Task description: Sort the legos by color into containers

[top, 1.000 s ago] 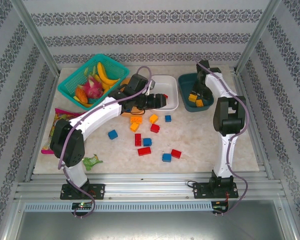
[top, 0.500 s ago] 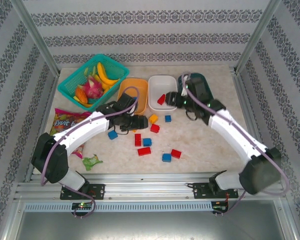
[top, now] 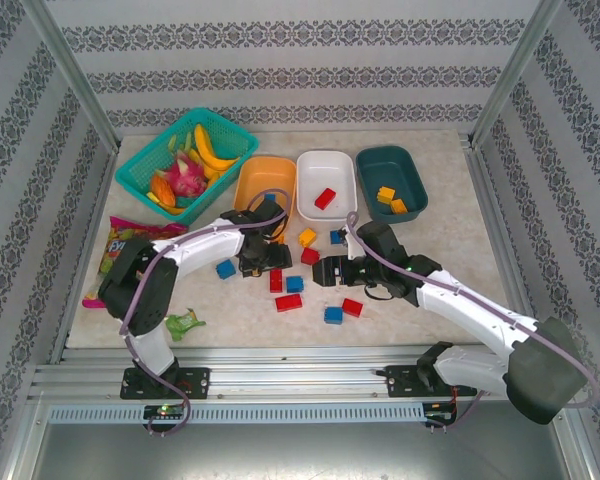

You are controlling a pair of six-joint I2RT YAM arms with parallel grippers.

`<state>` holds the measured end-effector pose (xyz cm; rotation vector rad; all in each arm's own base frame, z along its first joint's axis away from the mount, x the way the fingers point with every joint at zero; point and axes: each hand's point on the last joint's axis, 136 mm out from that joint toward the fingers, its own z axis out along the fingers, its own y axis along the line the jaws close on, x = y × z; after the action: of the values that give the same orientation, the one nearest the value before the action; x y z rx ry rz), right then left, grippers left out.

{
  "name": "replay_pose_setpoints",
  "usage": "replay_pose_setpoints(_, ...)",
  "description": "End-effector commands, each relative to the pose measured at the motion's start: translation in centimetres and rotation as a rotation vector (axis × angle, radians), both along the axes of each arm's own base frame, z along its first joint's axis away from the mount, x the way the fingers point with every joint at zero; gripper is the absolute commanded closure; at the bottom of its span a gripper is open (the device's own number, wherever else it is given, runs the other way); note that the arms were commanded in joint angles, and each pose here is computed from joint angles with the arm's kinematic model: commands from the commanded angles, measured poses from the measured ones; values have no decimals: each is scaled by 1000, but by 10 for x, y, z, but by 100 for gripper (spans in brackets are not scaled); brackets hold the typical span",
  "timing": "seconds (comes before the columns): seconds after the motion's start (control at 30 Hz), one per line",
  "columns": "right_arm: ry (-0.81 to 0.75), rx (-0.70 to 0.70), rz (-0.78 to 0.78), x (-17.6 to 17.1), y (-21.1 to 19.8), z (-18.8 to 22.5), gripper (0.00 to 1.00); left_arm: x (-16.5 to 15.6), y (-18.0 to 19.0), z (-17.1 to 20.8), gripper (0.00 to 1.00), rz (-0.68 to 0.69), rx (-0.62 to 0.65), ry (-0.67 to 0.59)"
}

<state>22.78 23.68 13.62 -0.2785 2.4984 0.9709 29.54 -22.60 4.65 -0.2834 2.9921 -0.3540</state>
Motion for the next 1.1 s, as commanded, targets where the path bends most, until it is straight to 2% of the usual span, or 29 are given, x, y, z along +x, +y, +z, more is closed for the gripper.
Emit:
replay_pose_setpoints(0.0, -27, 29, 4, 1, 2, 10, 19, 1, -5, -4, 29, -3, 49, 17)
replay_pose_setpoints(0.37, -37, 24, -22, 6, 0, 12, 20, -18, -4, -27, 44, -17, 135, 85)
replay_pose_setpoints(0.73, -43, 52, -23, 11, 5, 21, 20, -16, 1, -32, 69, -37, 182, 74)
replay_pose_setpoints(0.87, -74, 49, -51, 15, 1, 37, 21, -9, 7, -5, 71, -47, 213, 20)
replay_pose_setpoints(1.07, -255, 60, -252, 45, -31, 101, 22, 19, 0, 79, 72, -104, 192, -145)
